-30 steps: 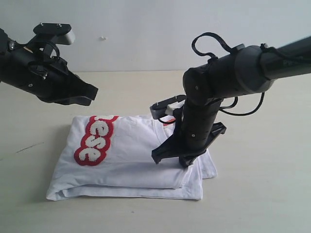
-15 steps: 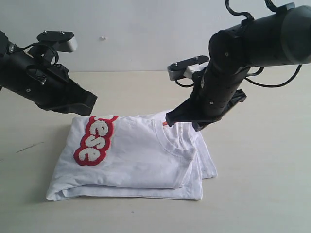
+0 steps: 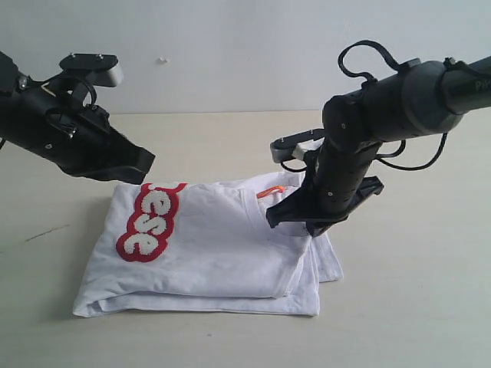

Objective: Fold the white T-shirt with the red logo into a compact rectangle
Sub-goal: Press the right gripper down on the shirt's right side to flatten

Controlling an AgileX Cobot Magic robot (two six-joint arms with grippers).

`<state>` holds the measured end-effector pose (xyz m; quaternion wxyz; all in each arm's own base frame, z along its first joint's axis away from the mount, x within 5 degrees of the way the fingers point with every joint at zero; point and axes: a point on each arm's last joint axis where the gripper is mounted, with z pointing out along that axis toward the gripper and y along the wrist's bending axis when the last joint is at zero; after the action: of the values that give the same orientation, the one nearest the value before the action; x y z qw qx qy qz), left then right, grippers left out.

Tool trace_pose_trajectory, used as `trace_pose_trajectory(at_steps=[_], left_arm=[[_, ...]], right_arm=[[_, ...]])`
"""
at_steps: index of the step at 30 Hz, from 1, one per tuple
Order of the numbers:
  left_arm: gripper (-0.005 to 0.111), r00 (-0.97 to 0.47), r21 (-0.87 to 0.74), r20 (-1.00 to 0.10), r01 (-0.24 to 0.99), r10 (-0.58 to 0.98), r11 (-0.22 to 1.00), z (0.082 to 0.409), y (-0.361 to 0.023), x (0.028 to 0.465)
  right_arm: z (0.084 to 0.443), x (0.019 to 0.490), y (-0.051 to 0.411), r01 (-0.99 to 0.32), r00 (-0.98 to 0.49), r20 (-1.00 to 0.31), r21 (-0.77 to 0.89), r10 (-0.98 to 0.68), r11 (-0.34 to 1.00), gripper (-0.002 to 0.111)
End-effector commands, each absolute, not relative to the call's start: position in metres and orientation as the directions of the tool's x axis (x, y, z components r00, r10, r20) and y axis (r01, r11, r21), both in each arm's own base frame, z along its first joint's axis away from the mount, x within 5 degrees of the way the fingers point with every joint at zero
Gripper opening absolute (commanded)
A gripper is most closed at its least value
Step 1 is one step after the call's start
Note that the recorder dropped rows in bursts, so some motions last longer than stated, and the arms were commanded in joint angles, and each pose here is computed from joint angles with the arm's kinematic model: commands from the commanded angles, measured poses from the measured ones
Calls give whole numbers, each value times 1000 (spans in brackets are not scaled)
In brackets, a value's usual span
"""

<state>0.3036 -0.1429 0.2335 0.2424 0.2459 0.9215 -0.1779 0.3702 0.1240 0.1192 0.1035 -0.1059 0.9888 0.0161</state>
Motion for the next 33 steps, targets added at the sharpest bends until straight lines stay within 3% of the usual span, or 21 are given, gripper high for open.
trace_pose_trajectory(at_steps=[1,12,21,24,33], left_arm=[[0,-758,-205,-543,537,361,818,234,-143,304],[0,-761,-209,-537,539,365,816,234,-143,303],[0,-773,-233,-522,534,359,812,234,-144,301],[0,-773,-233,-522,534,359,812,234,-144,301],[0,-778,-243,-522,530,351,813,234,-145,301]], right_arm=[[116,368,125,-214,-961,-189,35,-204,976,0],[106,357,128,-239,-965,-131,87,-227,967,0],[160,360,124,-238,-934,-288,58,-212,969,0],[173,355,132,-222,-937,-310,167,-163,961,0],[105,347,136,-209,-971,-163,220,-175,953,0]])
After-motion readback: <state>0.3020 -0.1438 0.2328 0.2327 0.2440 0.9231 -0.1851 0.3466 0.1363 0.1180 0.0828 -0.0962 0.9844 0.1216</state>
